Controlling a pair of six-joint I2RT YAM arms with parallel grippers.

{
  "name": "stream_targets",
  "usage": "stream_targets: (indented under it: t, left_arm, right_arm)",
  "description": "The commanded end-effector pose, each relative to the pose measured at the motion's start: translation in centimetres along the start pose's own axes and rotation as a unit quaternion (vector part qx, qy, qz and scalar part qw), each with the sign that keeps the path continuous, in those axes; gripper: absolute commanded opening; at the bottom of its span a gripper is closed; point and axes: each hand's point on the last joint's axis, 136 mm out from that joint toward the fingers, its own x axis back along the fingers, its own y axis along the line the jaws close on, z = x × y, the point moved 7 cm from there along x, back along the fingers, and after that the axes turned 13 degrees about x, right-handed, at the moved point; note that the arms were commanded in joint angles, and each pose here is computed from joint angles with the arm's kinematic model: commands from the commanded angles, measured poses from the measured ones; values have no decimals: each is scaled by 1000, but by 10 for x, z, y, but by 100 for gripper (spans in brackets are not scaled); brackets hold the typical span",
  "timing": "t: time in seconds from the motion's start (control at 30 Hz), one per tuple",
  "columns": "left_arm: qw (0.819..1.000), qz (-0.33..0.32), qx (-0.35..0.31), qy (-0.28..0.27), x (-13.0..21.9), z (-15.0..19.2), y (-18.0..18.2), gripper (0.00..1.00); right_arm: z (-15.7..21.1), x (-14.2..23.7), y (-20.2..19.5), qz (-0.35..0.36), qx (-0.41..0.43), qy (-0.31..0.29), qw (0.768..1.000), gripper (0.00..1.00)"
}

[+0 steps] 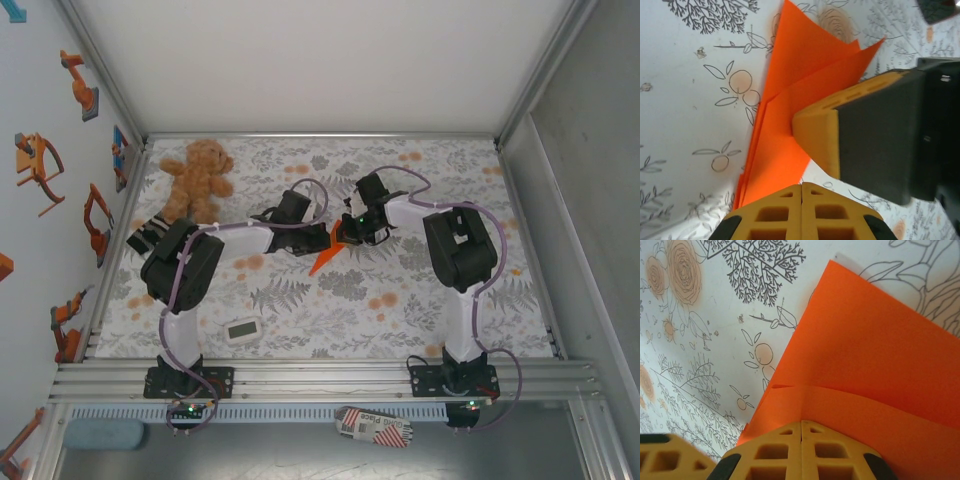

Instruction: Fold a paper plane with a square sheet of paper (pick it up from the middle)

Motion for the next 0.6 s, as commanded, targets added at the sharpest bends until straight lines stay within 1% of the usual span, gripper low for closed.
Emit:
stream_targets:
  t: [0.0,0.23,0.33,0.57]
  left_arm:
    - [1000,-15,15,14,-11,2,8,2]
    - [997,-69,25,27,-17,11,31,0]
    - [995,-89,28,29,-17,14,38,0]
    - [994,-100,36,34,-18,17,45,0]
  right_arm:
    - [-5,9,8,9,-5,-5,1000,2]
    - [-17,24,19,-3,25,-45,999,2]
    - [-17,31,19,9,38,-63,997,2]
    - [-13,21,1,29,43,-41,998,2]
